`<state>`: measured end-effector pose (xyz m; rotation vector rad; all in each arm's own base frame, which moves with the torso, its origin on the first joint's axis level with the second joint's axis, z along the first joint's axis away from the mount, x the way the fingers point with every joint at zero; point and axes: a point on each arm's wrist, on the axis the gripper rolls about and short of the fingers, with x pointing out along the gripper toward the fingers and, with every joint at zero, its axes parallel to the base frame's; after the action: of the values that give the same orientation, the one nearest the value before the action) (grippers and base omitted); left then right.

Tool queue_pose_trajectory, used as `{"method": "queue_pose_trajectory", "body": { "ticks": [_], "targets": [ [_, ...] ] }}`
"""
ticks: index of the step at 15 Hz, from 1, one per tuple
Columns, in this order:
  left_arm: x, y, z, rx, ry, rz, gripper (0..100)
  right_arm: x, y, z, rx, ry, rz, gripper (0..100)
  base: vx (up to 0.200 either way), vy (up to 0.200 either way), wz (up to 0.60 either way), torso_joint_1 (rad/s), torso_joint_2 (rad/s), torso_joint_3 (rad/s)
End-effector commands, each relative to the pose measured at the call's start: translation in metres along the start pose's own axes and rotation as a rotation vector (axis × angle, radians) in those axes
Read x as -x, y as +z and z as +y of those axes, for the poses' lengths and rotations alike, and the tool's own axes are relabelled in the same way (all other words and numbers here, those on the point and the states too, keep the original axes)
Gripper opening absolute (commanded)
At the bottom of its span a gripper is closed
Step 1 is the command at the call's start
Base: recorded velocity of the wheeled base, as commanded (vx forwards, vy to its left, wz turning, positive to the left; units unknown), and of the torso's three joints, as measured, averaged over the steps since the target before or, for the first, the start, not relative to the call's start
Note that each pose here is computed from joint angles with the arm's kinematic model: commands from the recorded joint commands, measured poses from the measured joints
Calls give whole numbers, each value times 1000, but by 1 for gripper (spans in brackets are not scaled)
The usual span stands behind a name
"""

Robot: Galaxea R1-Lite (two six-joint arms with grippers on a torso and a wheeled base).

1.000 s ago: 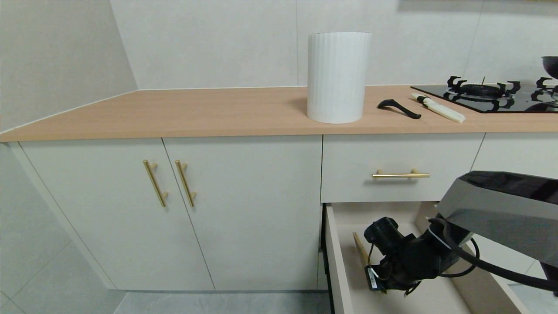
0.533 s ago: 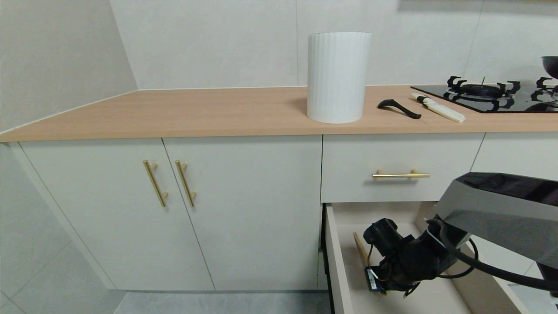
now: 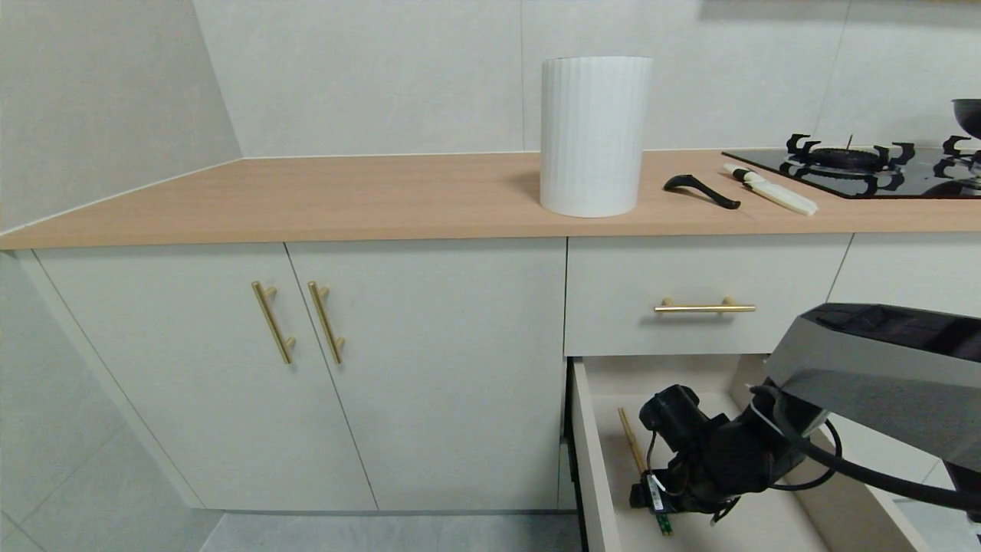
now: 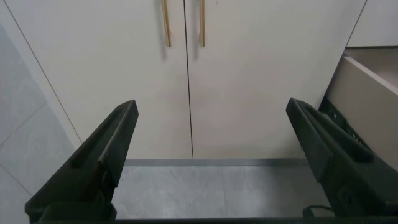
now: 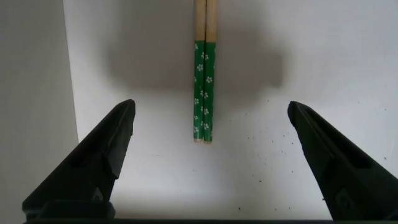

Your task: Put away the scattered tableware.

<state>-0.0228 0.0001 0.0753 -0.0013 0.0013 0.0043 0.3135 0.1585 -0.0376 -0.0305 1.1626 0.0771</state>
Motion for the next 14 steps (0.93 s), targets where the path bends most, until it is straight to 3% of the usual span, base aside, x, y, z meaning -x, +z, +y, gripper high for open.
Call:
{"method": "queue_pose_trajectory", "body": {
  "ticks": [1, 3, 4, 6, 8, 11, 14],
  "targets": [
    [0, 0, 0, 0, 0, 0, 100, 15, 6, -1, -6, 2, -37, 100, 0, 0, 0, 0, 0, 0],
    [0, 0, 0, 0, 0, 0, 100, 72, 21, -21, -59, 23, -146, 100, 0, 0, 0, 0, 0, 0],
    [0, 0, 0, 0, 0, 0, 100, 76, 22, -22, -61, 26, -152, 100, 0, 0, 0, 0, 0, 0],
    [0, 0, 0, 0, 0, 0, 100, 146, 37, -40, -83, 67, -278, 100, 0, 0, 0, 0, 0, 0],
    [0, 0, 0, 0, 0, 0, 100, 189, 36, -55, -81, 67, -365, 100, 0, 0, 0, 0, 0, 0],
    [0, 0, 0, 0, 0, 0, 100, 233, 31, -68, -80, 78, -498, 100, 0, 0, 0, 0, 0, 0],
    [0, 0, 0, 0, 0, 0, 100, 247, 28, -73, -67, 74, -543, 100, 0, 0, 0, 0, 0, 0]
  ]
}}
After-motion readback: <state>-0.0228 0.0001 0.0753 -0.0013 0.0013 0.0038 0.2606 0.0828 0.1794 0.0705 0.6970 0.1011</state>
